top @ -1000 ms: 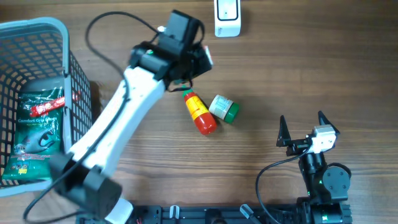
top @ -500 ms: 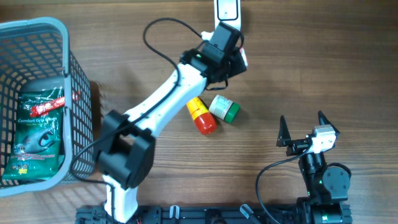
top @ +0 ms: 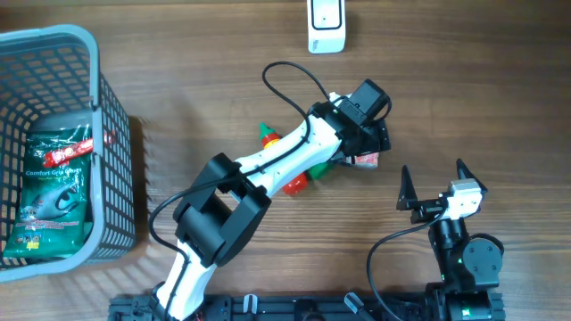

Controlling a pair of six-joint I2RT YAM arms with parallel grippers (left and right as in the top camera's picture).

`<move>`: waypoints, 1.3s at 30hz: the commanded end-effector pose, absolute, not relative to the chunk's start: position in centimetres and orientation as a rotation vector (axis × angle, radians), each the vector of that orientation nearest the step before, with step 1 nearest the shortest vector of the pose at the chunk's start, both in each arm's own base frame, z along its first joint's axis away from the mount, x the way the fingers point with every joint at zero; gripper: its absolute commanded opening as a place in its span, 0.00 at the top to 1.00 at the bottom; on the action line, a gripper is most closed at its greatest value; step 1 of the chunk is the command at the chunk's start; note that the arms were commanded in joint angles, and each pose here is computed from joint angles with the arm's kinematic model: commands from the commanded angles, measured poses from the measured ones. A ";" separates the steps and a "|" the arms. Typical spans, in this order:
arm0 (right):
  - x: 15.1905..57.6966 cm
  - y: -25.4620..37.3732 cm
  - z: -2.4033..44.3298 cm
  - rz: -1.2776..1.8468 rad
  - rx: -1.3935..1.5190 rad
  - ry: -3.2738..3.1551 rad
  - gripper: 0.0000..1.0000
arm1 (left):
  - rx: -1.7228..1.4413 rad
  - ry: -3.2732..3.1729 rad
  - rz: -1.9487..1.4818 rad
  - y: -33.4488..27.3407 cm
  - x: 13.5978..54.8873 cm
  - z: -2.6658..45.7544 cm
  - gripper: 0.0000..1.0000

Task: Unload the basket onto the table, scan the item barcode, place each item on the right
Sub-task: 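Place the red snack box right of the jar and release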

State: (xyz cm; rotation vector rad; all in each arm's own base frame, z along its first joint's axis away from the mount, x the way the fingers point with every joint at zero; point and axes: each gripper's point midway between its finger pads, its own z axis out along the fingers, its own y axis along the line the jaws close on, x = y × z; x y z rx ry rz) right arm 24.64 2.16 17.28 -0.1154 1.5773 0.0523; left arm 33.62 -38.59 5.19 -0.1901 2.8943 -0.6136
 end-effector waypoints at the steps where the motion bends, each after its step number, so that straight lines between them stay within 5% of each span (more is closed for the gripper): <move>1: 24.6 2.2 17.3 0.044 -0.126 1.574 0.00 | -0.176 2.807 -0.659 -38.2 35.6 8.6 0.01; 5: 24.6 2.2 17.3 0.044 -0.126 1.574 0.00 | -0.097 2.651 -0.733 -36.9 37.9 15.4 0.05; 11: 24.6 2.2 17.3 0.044 -0.126 1.574 0.00 | -0.342 2.425 -0.594 -24.9 40.4 27.1 0.11; 21: 24.6 2.2 17.3 0.044 -0.126 1.574 0.00 | -0.938 1.984 -0.218 -1.5 33.3 38.6 0.00; 31: 24.6 2.2 17.3 0.044 -0.126 1.574 0.00 | -1.623 1.765 -0.098 14.2 30.7 33.9 0.00; 36: 24.6 2.2 17.3 0.044 -0.126 1.574 0.00 | -1.922 1.737 0.000 19.6 31.4 27.5 0.01; 39: 24.6 2.2 17.3 0.044 -0.126 1.574 0.00 | -1.980 1.807 0.067 20.5 32.7 23.8 0.12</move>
